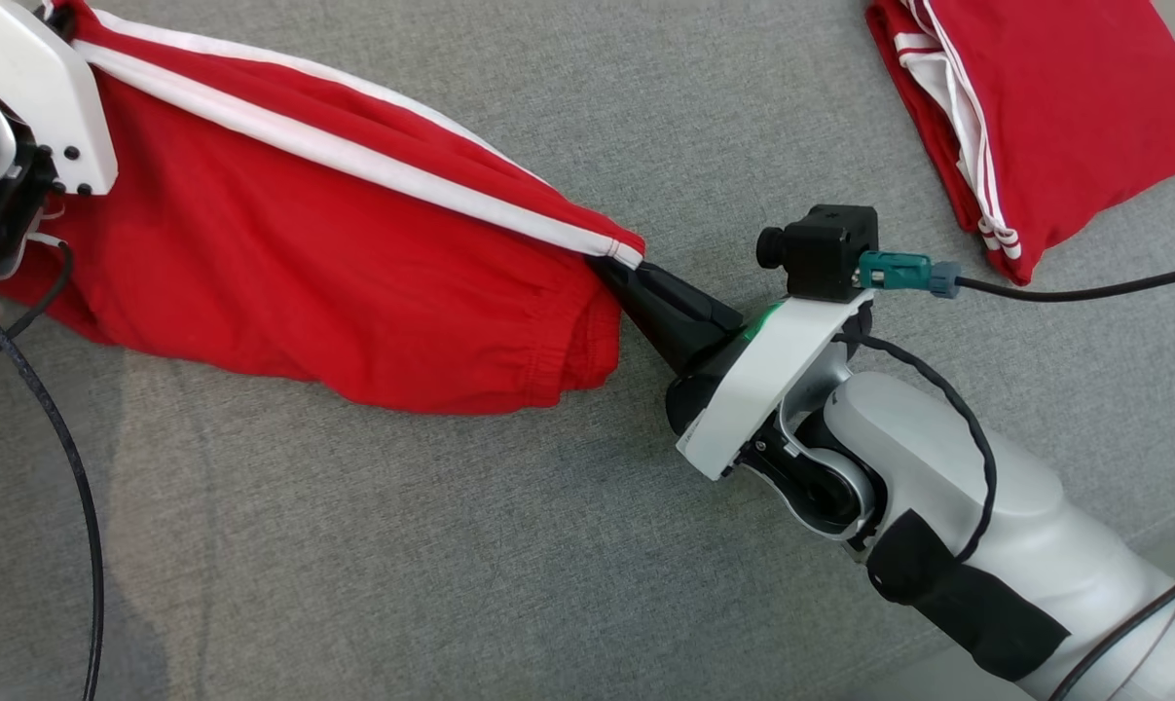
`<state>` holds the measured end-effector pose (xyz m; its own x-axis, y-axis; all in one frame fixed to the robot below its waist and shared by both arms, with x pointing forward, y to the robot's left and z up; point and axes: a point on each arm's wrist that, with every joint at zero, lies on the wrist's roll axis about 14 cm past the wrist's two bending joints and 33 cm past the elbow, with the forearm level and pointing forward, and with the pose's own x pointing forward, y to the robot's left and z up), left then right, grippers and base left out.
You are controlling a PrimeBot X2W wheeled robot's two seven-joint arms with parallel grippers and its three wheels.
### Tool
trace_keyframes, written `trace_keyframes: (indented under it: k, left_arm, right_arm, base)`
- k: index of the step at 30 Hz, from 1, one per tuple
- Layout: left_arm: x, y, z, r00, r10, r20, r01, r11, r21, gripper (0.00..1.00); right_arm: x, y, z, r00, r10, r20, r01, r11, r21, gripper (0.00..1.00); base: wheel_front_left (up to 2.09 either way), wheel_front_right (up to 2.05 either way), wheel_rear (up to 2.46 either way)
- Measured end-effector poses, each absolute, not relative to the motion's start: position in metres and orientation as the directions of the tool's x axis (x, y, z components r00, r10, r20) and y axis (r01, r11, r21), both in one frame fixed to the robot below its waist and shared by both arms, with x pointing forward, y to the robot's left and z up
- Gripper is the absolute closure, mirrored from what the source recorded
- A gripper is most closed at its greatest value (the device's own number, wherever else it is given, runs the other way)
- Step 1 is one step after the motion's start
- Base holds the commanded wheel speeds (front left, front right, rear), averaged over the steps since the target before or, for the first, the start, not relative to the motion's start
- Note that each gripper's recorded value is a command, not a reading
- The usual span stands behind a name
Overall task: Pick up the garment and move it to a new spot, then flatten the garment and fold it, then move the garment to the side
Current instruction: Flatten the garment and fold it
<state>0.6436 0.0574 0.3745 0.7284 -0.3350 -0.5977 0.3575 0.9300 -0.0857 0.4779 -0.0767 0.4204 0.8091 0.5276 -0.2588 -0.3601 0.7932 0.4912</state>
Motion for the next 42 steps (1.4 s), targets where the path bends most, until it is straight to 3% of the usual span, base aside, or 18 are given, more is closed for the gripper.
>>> trace_keyframes:
  k: [7, 8, 9, 10, 11, 29, 33, 37, 42]
  left_arm:
    - [0.647, 0.055, 0.353, 0.712, -0.308, -0.631, 0.35, 0.935, -0.061, 1.0]
    - [0.646, 0.054, 0.351, 0.711, -0.308, -0.632, 0.352, 0.934, -0.059, 1.0]
    - [0.646, 0.054, 0.35, 0.711, -0.306, -0.634, 0.352, 0.934, -0.056, 0.62]
    - [0.646, 0.054, 0.351, 0.715, -0.305, -0.629, 0.353, 0.934, -0.052, 0.13]
    - [0.646, 0.055, 0.351, 0.718, -0.302, -0.627, 0.352, 0.935, -0.047, 0.0]
    - [0.641, 0.081, 0.434, 0.894, -0.258, -0.366, 0.234, 0.966, -0.11, 0.0]
    - [0.631, 0.088, 0.465, 0.932, -0.258, -0.256, 0.236, 0.965, -0.113, 0.0]
    - [0.618, 0.092, 0.506, 0.961, -0.259, -0.094, 0.243, 0.957, -0.16, 0.0]
    - [0.586, 0.111, 0.535, 0.973, -0.228, 0.025, 0.229, 0.957, -0.18, 0.0]
  right_arm:
    - [0.484, -0.079, 0.415, 0.822, 0.508, -0.257, -0.333, 0.796, 0.506, 1.0]
    - [0.486, -0.079, 0.415, 0.826, 0.503, -0.252, -0.33, 0.796, 0.508, 0.82]
    - [0.487, -0.08, 0.415, 0.831, 0.497, -0.25, -0.323, 0.797, 0.511, 0.0]
    - [0.487, -0.08, 0.414, 0.832, 0.494, -0.25, -0.318, 0.796, 0.514, 0.0]
    - [0.487, -0.079, 0.414, 0.833, 0.494, -0.249, -0.319, 0.796, 0.515, 0.0]
    - [0.479, -0.107, 0.439, 0.873, 0.441, -0.21, -0.321, 0.842, 0.434, 0.0]
    - [0.481, -0.124, 0.46, 0.892, 0.419, -0.17, -0.348, 0.876, 0.334, 0.0]
    - [0.491, -0.149, 0.506, 0.929, 0.368, -0.039, -0.354, 0.916, 0.19, 0.0]
    - [0.476, -0.157, 0.536, 0.938, 0.336, 0.08, -0.341, 0.938, 0.057, 0.0]
  base:
    - [0.0, 0.0, 0.0]
    - [0.0, 0.0, 0.0]
    - [0.0, 0.0, 0.0]
    - [0.0, 0.0, 0.0]
    - [0.0, 0.0, 0.0]
    - [0.0, 0.0, 0.0]
    - [0.0, 0.0, 0.0]
    - [0.0, 0.0, 0.0]
    - [0.0, 0.0, 0.0]
